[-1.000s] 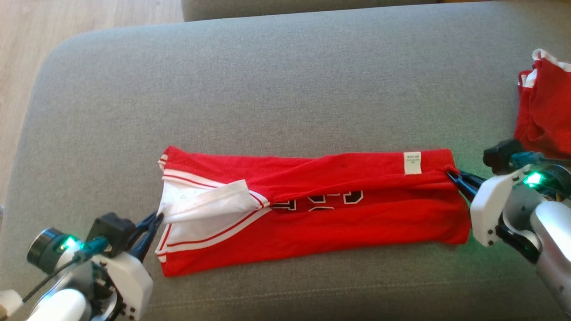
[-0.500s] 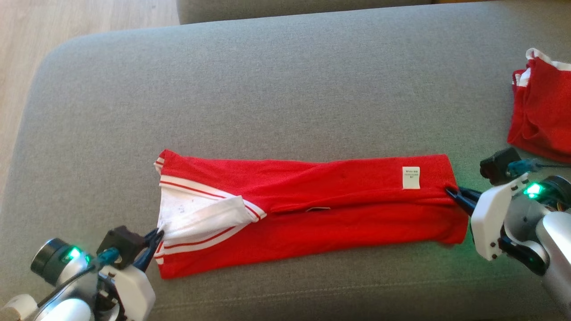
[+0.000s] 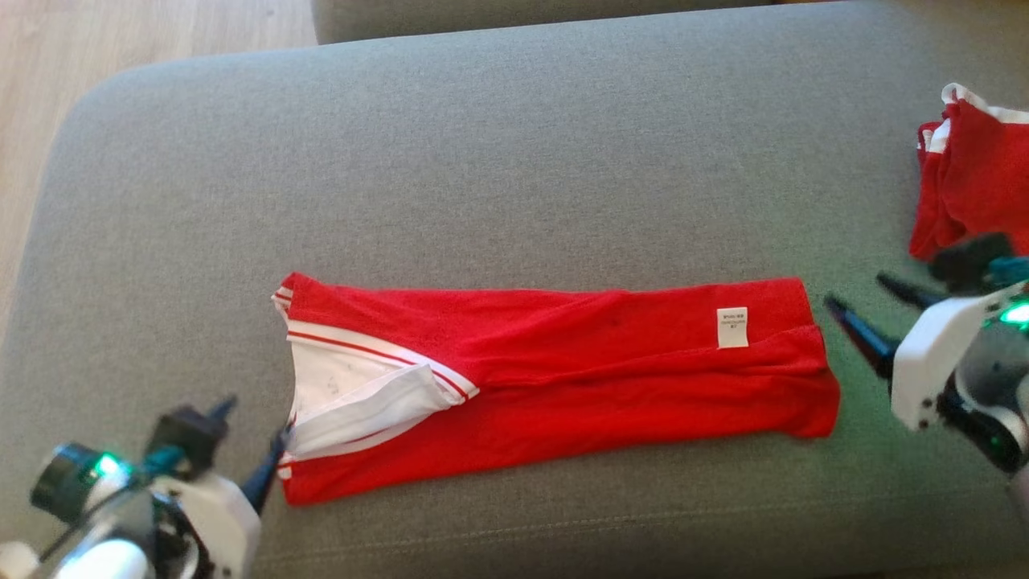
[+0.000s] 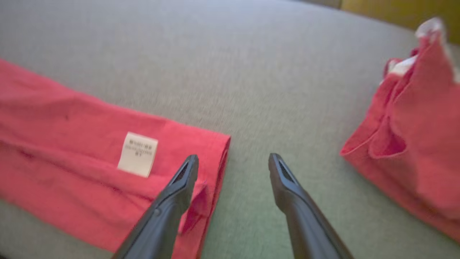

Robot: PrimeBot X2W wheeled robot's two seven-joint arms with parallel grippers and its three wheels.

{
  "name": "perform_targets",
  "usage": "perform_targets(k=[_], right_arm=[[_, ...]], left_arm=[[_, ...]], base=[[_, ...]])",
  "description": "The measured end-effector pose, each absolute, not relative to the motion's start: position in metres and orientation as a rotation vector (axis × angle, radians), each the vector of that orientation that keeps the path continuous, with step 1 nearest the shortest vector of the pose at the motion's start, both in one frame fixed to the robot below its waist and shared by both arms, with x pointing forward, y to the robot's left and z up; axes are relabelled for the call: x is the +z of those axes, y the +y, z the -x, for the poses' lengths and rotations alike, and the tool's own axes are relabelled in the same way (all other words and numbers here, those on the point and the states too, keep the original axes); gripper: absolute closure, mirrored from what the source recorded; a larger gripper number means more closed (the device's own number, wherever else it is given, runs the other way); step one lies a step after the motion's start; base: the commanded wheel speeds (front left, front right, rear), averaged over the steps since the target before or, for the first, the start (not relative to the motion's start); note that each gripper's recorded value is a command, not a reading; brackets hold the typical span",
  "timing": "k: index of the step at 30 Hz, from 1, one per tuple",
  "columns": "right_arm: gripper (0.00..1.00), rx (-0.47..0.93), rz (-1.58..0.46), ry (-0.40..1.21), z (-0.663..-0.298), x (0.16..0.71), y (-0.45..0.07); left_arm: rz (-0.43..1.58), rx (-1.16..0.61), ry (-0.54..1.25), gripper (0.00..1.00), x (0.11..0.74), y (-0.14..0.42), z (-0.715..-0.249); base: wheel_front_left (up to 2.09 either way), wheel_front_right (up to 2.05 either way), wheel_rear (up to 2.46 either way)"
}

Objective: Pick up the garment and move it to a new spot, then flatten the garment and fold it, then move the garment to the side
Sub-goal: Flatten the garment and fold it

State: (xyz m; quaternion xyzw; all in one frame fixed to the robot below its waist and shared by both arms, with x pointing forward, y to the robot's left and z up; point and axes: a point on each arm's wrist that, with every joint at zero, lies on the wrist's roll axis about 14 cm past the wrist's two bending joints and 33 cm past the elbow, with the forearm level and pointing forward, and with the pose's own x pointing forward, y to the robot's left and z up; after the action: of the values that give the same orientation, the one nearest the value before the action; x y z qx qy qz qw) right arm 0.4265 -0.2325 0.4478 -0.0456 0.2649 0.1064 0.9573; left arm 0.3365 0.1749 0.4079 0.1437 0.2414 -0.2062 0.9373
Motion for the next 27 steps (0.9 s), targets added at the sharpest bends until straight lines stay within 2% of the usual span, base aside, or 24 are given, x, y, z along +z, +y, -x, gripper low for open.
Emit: perform_targets(k=[3, 8, 12, 19, 27], right_arm=[[0.00, 0.167, 0.055, 0.383, -0.441, 0.473, -0.235], [0.00, 0.102, -0.103, 0.096, -0.454, 0.519, -0.219], [0.00, 0.077, -0.160, -0.051, -0.444, 0.537, -0.207], [0.00, 0.025, -0.223, -0.047, -0.417, 0.515, -0.197], [0.00, -0.063, -0.260, 0.050, -0.392, 0.475, -0.213]], left_arm=[[-0.205, -0.309, 0.337, 0.00, 0.439, 0.180, -0.361], [0.054, -0.098, -0.037, 0.00, 0.523, 0.189, -0.397], [0.161, -0.025, -0.127, 0.00, 0.546, 0.193, -0.399], [0.219, 0.015, -0.210, 0.00, 0.562, 0.189, -0.389], [0.230, 0.027, -0.153, 0.00, 0.534, 0.181, -0.372]], base=[[0.00, 0.00, 0.00], [0.00, 0.00, 0.00], [0.00, 0.00, 0.00], [0.00, 0.00, 0.00], [0.00, 0.00, 0.00]])
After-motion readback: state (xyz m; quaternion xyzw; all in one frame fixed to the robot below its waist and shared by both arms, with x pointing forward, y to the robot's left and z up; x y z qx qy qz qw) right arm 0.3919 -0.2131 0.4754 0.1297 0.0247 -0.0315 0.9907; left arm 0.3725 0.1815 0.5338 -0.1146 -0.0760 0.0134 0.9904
